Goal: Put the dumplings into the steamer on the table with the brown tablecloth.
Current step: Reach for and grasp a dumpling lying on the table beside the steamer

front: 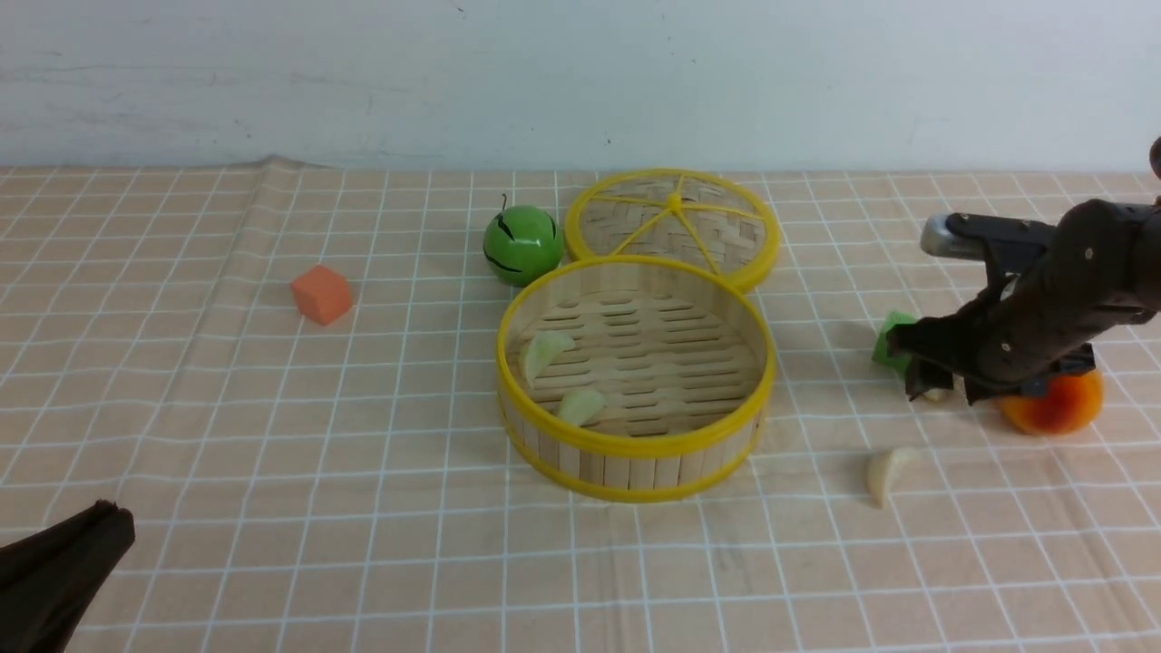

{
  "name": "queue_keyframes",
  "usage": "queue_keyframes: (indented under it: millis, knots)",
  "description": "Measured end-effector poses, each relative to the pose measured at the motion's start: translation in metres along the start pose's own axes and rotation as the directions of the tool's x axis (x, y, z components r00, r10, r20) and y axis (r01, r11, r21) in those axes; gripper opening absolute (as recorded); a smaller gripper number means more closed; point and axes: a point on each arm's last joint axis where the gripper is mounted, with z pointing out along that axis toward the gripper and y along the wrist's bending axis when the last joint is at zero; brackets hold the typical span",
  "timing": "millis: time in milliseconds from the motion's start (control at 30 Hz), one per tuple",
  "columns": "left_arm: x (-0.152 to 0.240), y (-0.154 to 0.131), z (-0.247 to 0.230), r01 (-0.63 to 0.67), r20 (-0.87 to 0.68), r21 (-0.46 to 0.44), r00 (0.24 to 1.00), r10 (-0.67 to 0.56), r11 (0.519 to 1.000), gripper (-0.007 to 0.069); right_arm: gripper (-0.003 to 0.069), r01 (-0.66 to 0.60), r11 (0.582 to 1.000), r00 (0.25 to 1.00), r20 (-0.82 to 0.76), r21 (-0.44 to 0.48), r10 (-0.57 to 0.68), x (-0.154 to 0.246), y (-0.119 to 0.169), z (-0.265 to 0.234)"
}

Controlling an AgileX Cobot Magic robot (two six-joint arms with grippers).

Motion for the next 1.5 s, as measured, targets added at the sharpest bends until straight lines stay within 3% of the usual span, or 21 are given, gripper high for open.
queue_keyframes:
  millis: [533,800,900,1067,1333,1500]
  knots:
    - [-0.001,0.000,0.000,-0.004,0.006,0.001,1.000,0.004,1.000,-0.0013,0.0450,-0.013,1.000,0.995,0.098,0.009,0.012,-0.015,-0.005,0.014]
    - [0.000,0.000,0.000,-0.004,0.005,0.001,1.000,0.004,1.000,-0.0013,0.0220,0.054,0.999,0.997,0.056,0.008,-0.054,-0.009,0.006,0.013]
    - [0.000,0.000,0.001,-0.004,-0.002,0.002,1.000,0.004,1.000,-0.0013,0.0177,0.084,0.996,0.996,0.029,-0.002,-0.084,-0.007,0.012,0.009]
    - [0.002,0.000,0.004,-0.004,-0.020,0.005,1.000,0.004,1.000,-0.0012,0.0219,0.086,0.995,0.994,-0.058,-0.051,-0.089,0.003,0.026,0.002]
    - [0.003,-0.001,0.007,-0.004,-0.037,0.010,0.999,0.005,1.000,-0.0008,0.0399,0.036,0.996,0.999,-0.009,-0.077,-0.037,-0.005,0.028,-0.017]
    - [0.003,-0.001,0.007,-0.005,-0.037,0.010,0.999,0.005,1.000,-0.0003,0.0415,-0.038,0.998,0.999,-0.006,-0.059,0.038,-0.007,0.017,-0.011]
